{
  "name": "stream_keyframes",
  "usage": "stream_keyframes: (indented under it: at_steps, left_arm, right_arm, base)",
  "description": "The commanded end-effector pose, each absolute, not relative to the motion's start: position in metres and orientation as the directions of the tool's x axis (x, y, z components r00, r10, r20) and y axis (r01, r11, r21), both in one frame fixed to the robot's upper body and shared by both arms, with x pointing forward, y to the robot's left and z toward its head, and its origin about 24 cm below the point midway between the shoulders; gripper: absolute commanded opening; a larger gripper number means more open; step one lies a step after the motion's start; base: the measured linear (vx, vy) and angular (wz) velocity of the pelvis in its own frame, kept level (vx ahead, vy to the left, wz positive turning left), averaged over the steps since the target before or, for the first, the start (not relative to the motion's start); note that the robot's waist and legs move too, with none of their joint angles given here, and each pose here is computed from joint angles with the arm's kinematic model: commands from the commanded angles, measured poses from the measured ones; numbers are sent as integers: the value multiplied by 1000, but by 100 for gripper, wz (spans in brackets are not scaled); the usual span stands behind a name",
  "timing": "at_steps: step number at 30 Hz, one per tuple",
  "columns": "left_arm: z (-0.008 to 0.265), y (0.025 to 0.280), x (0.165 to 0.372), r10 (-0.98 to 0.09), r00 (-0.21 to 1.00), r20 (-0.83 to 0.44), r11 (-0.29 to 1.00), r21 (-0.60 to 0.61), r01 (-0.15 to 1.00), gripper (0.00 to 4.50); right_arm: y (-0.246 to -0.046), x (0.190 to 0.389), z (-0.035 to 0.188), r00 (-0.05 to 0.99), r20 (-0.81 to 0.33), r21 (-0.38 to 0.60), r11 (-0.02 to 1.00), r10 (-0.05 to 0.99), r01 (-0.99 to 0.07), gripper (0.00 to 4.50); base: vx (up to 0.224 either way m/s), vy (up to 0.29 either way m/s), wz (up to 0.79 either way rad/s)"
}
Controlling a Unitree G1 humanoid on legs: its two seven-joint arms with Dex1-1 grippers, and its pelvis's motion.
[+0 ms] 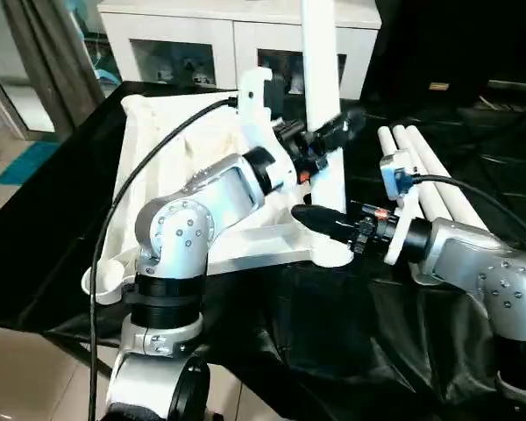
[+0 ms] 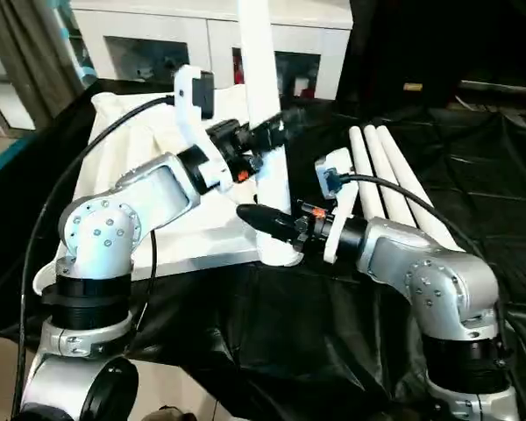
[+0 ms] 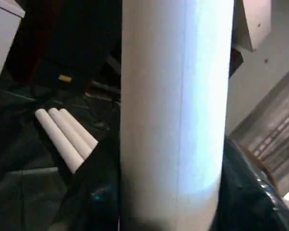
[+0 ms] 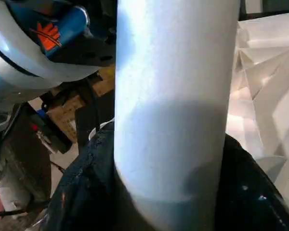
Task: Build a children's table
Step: Pick table leg
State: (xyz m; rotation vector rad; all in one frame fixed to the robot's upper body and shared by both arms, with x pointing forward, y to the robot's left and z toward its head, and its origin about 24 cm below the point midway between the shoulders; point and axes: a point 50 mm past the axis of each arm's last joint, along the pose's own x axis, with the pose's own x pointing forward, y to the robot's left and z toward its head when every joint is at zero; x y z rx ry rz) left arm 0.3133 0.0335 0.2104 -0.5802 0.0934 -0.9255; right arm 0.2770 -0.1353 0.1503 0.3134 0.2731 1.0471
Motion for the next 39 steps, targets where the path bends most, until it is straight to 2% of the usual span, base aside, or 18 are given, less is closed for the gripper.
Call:
stream_keyframes:
  at_steps: [1,7,8,11,14,18,20,23,25,27,28,29,30,33,36,39]
  left_arm:
    - [213,35,313,-766,617,183,459,-516,723,198]
    - [215,36,313,-765,612,201,447,-518,729,188]
    - [215,36,313,-765,612,201,447,-517,730,188]
    - [215,37,313,-763,615,197,458,-506,731,188]
    - [214,38,315,-757,625,192,483,-480,732,188]
    - [208,45,319,-730,664,161,582,-361,729,188]
    - [202,52,320,-702,694,156,655,-240,716,188]
    - [191,63,317,-684,717,135,690,-199,696,188]
    - [186,69,316,-673,729,123,712,-159,684,188]
    - [179,79,313,-645,754,120,740,-147,656,188]
    - [179,79,313,-645,754,120,740,-147,656,188]
    - [176,82,311,-632,765,121,750,-154,644,188]
    - [175,83,311,-631,766,121,750,-155,643,188]
    - [174,84,305,-589,793,157,771,-186,609,188]
    - [174,85,302,-569,806,165,779,-206,592,188]
    - [173,84,301,-564,810,160,783,-208,586,188]
  right_arm:
    - [-133,277,155,471,-59,350,460,880,-816,201]
    - [-133,279,155,507,-71,295,503,859,-812,201]
    - [-132,279,155,497,-62,319,489,865,-812,257]
    - [-132,275,158,465,-20,359,440,885,-823,279]
    - [-134,273,159,474,-37,308,461,880,-832,296]
    - [-143,263,160,465,-34,287,455,884,-843,302]
    - [-149,256,159,475,-42,265,468,879,-843,302]
    - [-156,251,158,508,-59,235,506,859,-830,302]
    - [-161,252,161,567,-38,210,562,823,-800,302]
    - [-166,258,165,687,19,159,676,727,-720,302]
    - [-166,258,165,687,19,159,676,727,-720,302]
    - [-164,264,162,747,16,136,739,664,-660,302]
    - [-164,264,162,751,15,135,742,661,-656,302]
    - [-161,277,150,857,29,124,849,515,-514,302]
    - [-163,284,146,907,48,130,897,419,-422,302]
    - [-163,287,143,921,45,146,910,386,-389,302]
  base:
    - [0,0,0]
    - [0,0,0]
    - [0,0,0]
    - [0,0,0]
    - [0,0,0]
    - [0,0,0]
    - [0,0,0]
    - [0,0,0]
    - [0,0,0]
    - [0,0,0]
    - [0,0,0]
    - [0,0,0]
    - [0,0,0]
    - [0,0,0]
    - [0,0,0]
    - [0,0,0]
